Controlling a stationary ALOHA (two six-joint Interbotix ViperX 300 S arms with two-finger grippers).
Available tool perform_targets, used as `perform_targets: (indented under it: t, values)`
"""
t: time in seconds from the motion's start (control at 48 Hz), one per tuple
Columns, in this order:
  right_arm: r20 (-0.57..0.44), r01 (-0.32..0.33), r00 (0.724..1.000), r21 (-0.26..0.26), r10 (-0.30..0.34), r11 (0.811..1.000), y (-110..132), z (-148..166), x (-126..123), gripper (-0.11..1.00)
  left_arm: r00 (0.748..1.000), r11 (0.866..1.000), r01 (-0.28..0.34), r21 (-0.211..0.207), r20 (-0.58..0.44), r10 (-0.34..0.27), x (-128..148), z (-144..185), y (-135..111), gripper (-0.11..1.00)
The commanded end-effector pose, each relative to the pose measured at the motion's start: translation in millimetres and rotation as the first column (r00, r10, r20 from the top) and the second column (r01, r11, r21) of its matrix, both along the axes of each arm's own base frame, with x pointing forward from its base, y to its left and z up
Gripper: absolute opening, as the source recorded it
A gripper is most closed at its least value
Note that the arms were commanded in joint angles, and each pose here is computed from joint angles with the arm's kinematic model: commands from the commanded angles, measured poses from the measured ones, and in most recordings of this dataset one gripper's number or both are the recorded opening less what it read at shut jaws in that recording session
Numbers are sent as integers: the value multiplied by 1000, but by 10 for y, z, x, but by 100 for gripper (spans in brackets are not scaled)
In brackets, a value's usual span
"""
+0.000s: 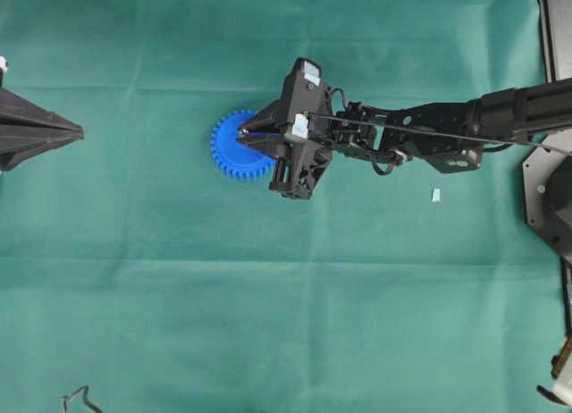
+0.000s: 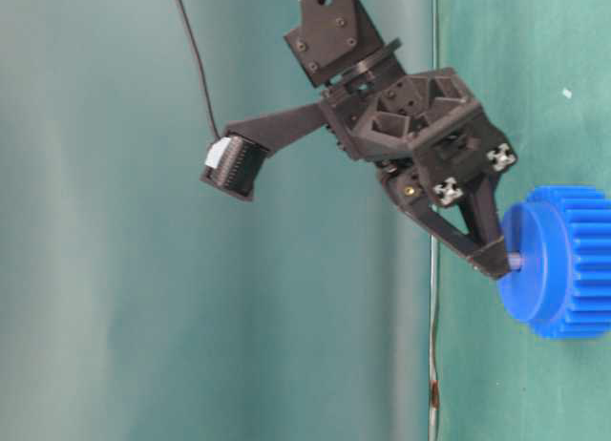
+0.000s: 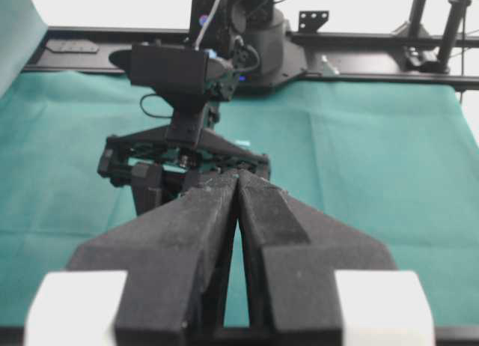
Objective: Insert the shaft into the center hole of the gear.
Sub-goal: 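Lower the held shaft with the right gripper into the gear hole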
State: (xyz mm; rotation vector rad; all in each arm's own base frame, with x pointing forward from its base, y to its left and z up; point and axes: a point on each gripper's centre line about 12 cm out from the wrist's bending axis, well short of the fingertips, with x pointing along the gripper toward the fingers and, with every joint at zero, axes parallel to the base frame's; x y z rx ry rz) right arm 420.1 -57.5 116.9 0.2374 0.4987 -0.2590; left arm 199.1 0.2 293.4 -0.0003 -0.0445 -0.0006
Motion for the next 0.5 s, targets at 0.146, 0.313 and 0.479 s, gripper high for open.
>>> perform_targets:
  t: [0.146, 0.313, 0.479]
  values:
    - [15, 7, 1000, 0, -7, 1000, -3, 1, 18, 16, 1000, 1000, -1, 2, 23, 1, 20, 96, 3, 0]
    - [14, 9, 1000, 2, -9, 1000, -4, -5, 17, 16, 1000, 1000, -1, 0, 21, 1, 22, 93, 3, 0]
    - [9, 4, 1000, 3, -4, 1000, 11, -10, 17, 16, 1000, 1000, 0, 0, 21, 0, 22, 93, 0, 0]
